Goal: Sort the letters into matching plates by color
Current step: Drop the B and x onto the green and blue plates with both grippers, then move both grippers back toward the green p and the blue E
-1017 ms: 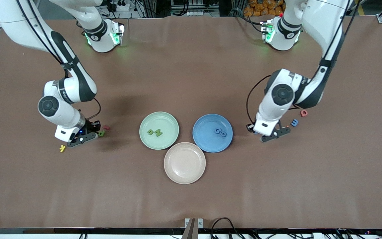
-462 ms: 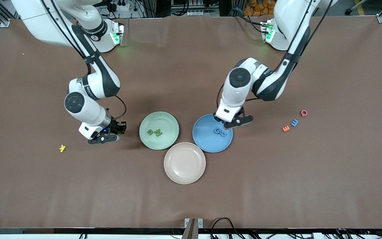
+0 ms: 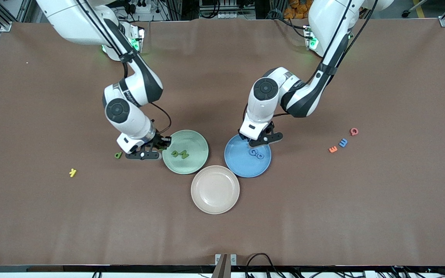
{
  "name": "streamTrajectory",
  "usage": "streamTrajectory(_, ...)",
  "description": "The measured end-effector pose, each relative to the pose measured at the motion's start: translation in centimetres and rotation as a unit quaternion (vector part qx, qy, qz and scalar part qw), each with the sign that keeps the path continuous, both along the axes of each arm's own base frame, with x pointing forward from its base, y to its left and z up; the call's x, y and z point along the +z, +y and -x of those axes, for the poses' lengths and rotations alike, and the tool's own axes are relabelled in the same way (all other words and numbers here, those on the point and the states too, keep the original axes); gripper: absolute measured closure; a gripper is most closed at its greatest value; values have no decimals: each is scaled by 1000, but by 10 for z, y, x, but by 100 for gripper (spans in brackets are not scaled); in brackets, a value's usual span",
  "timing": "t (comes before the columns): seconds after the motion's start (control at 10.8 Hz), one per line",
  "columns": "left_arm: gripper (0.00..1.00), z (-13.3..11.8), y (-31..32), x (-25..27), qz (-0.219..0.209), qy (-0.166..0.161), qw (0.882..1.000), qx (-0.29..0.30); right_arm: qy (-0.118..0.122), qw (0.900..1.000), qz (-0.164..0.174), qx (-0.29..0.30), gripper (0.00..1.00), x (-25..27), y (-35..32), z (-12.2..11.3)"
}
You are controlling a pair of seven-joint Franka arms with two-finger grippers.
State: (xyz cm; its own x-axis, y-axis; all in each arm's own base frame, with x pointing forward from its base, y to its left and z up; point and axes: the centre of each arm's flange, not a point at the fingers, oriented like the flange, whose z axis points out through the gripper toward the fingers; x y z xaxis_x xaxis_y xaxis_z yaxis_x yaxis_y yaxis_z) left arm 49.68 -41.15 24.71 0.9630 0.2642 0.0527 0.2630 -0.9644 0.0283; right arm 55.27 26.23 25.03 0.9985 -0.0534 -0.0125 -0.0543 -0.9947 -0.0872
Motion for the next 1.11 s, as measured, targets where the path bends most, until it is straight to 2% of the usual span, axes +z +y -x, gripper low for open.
streamTrajectory(0.28, 1, -7, 14, -7, -10, 5, 1000, -28, 3, 999, -2, -33, 72, 0, 36, 13)
streamTrajectory(0.46, 0, -19, 35, -11, -16, 9, 999, -47, 4, 999, -4, -49, 72, -1, 51, 14)
streamTrajectory(0.55, 0, -28, 51, -12, -18, 11, 998, -55, 5, 998, -5, -57, 69, -2, 55, 15)
streamTrajectory(0.74, 0, -47, 84, -10, -21, 11, 997, -72, 9, 997, -4, -81, 43, -4, 59, 16)
streamTrajectory(1.02, 0, -62, 139, -7, -29, 17, 993, -115, 12, 995, -3, -97, 5, -7, 61, 17)
streamTrajectory(1.11, 0, -65, 158, -5, -32, 19, 991, -132, 14, 995, 0, -101, 0, -7, 56, 15)
